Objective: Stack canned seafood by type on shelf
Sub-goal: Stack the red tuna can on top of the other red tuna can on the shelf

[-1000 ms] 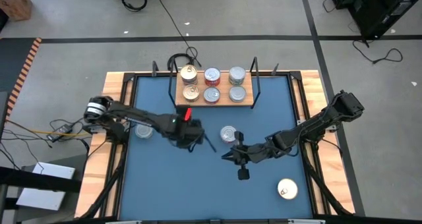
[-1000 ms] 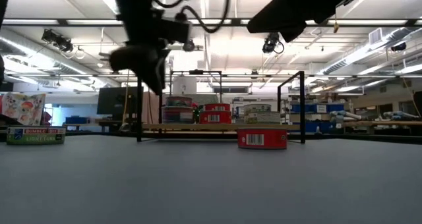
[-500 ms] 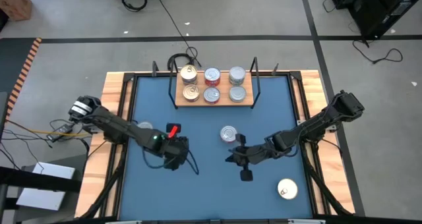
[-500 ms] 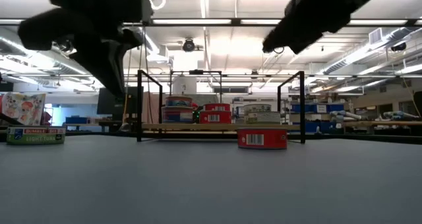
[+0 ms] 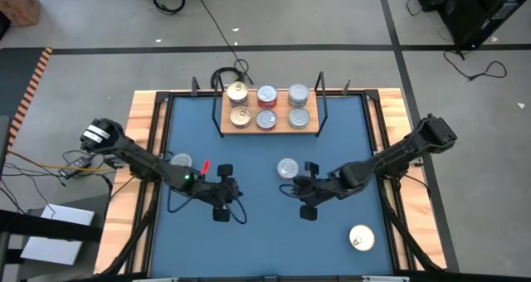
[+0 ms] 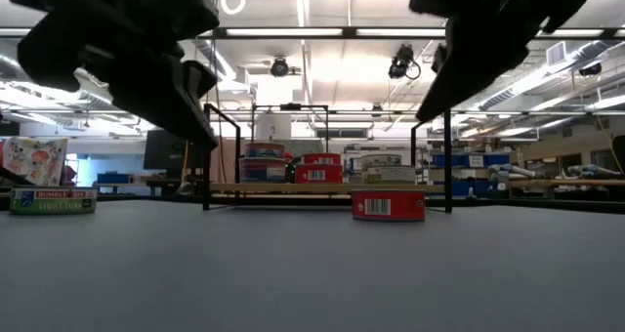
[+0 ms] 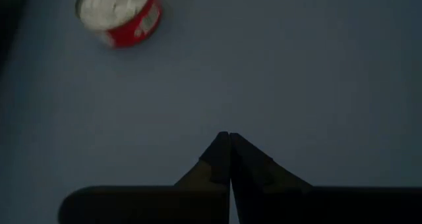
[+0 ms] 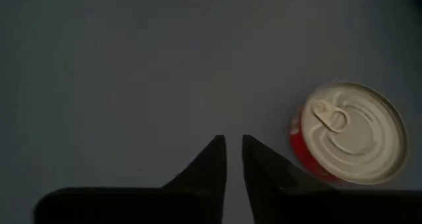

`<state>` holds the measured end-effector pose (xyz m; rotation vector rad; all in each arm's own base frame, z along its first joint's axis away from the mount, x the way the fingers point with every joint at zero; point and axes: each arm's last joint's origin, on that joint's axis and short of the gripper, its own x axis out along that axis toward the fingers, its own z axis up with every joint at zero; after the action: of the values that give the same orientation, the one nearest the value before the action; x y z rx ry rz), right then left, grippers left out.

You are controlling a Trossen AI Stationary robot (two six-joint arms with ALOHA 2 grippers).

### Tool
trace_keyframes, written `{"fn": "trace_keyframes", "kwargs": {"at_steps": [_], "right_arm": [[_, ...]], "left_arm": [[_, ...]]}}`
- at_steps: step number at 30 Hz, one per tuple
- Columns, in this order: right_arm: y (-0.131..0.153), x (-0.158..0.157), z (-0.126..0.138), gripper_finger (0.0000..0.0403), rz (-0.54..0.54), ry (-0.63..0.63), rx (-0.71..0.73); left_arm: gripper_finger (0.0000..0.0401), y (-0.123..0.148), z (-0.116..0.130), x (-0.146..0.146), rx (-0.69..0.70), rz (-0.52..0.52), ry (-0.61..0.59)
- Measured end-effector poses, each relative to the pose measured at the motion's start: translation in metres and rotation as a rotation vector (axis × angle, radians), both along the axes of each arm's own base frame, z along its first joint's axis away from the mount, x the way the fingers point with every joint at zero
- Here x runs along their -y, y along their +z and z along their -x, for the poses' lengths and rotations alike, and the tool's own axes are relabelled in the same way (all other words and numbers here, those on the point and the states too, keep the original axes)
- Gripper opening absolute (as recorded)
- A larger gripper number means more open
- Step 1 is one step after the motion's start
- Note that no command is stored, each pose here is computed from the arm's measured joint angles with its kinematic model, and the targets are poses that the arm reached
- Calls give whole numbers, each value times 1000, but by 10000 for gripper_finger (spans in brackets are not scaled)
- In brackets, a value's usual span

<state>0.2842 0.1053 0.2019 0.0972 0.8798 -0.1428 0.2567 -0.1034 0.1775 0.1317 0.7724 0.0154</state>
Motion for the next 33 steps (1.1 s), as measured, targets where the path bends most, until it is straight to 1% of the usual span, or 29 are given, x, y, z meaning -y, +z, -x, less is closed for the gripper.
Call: {"fn": "trace_keyframes", "kwargs": {"at_steps": [4,7,9,12,15,18,23,26,29,33], "right_arm": [[-10,7,-14,97,37,-13,-55],[-13,10,-26,123,104,-1,-117],[-12,13,-35,134,157,2,-145],[-13,18,-47,140,209,13,-202],[-23,23,-55,139,245,28,-301],[-34,28,-61,134,261,40,-357],[-48,33,-66,129,269,32,-407],[-49,35,-66,122,271,26,-416],[-49,38,-67,104,269,19,-416],[-49,42,-67,62,278,60,-436]], "left_arm": [[6,-12,5,-1,78,41,-24],[5,-14,8,-3,147,74,-22],[5,-18,10,-4,165,81,-23],[5,-19,11,-4,188,75,-36],[5,-18,13,-6,203,62,-46],[5,-16,15,-7,251,72,-44],[5,-16,20,-9,314,96,-49],[5,-19,23,-10,326,102,-48],[5,-22,25,-11,341,109,-47],[5,-22,26,-11,347,110,-43]]}}
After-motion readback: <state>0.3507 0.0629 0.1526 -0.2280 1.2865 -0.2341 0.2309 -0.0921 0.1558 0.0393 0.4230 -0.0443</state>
